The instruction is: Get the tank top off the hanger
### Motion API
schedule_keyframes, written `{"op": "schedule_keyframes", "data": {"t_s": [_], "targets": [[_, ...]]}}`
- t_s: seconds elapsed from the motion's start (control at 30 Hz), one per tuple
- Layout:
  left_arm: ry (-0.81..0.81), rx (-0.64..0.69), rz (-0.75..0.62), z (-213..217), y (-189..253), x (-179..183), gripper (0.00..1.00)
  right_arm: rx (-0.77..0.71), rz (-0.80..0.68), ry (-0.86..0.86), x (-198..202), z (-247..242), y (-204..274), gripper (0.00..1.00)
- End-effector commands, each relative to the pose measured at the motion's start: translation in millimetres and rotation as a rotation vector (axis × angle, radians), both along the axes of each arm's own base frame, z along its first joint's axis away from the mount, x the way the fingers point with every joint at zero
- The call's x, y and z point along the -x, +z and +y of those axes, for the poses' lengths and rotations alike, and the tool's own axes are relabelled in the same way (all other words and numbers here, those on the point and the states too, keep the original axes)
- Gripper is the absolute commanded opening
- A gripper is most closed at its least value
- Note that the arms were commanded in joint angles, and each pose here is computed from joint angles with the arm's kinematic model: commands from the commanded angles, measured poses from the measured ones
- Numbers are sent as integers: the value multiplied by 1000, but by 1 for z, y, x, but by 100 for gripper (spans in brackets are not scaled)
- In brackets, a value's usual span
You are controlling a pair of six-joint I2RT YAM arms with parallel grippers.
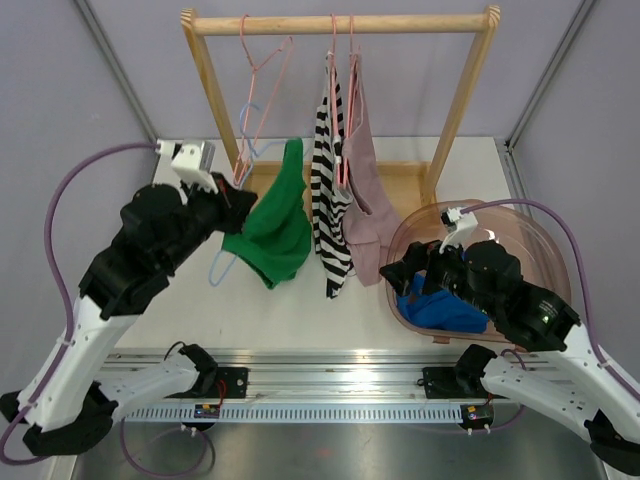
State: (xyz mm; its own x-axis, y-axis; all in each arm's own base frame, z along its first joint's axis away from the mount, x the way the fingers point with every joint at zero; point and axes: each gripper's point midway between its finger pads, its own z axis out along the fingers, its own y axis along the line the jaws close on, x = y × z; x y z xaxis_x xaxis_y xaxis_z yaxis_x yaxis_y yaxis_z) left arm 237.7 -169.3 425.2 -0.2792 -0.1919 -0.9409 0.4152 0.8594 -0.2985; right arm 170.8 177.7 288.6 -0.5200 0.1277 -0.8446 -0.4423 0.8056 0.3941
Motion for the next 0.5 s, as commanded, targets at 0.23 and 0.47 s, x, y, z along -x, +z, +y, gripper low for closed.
{"op": "schedule_keyframes", "data": {"t_s": [0.23, 0.47], "targets": [[-130, 100, 154, 18, -97, 78, 0, -241, 101, 282, -15, 112, -8, 99], [-271, 195, 216, 12, -125, 118, 0, -404, 117, 364, -29, 159, -28, 95]]}}
